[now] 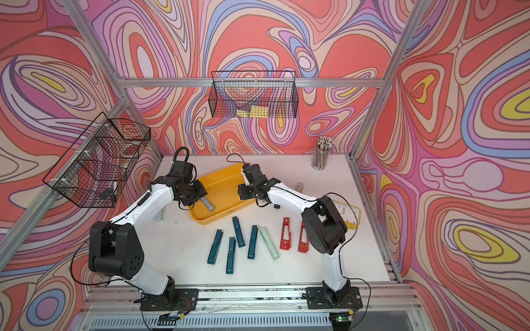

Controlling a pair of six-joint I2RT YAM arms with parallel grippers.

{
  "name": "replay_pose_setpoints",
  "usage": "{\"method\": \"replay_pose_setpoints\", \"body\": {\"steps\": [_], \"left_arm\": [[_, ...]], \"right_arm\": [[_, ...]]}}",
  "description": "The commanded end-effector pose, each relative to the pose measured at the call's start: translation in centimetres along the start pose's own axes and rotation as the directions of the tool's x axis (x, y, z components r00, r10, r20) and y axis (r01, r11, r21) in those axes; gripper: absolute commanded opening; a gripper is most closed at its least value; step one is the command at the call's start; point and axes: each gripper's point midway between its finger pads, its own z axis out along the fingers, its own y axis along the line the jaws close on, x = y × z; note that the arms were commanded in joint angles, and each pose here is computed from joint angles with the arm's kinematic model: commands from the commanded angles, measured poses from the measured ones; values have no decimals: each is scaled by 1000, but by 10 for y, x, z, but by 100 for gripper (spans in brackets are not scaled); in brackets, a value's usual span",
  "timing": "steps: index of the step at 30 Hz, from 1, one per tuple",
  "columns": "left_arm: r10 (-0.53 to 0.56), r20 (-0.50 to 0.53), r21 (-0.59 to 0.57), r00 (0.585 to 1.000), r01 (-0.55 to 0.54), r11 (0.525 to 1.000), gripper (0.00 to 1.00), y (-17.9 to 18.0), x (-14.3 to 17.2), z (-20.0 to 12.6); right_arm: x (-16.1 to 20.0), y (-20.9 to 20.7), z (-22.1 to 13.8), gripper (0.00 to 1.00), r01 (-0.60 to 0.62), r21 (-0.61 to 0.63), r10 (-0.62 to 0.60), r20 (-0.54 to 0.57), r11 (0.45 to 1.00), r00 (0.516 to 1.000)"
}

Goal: Put the pruning pliers into the storage box
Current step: Adjust the pruning pliers in the storage box.

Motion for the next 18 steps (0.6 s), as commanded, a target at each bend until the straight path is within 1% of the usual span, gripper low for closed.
{"method": "replay_pose_setpoints", "body": {"steps": [1,4,6,10,14,16,18], "left_arm": [[-68,30,-143,997,71,987,51,16,3,0],[-73,39,-185,997,79,980,52,10,7,3],[-75,56,-212,996,85,973,56,7,7,5],[-96,39,-219,995,102,970,64,3,14,16],[-117,29,-227,993,120,967,64,9,25,27],[-118,25,-236,993,121,964,64,13,29,31],[-114,18,-235,993,115,965,64,15,31,37]], "right_arm": [[-4,4,-18,56,14,-28,-13,33,1000,999],[-2,-2,-24,56,-1,-46,3,36,999,999],[1,-6,-25,56,-10,-60,12,32,998,999],[8,-16,-29,56,-25,-71,26,14,997,1000],[17,-37,-39,57,-61,-57,61,14,997,998],[16,-42,-49,58,-71,-61,73,31,996,997],[19,-47,-51,58,-79,-58,81,29,995,996]]}}
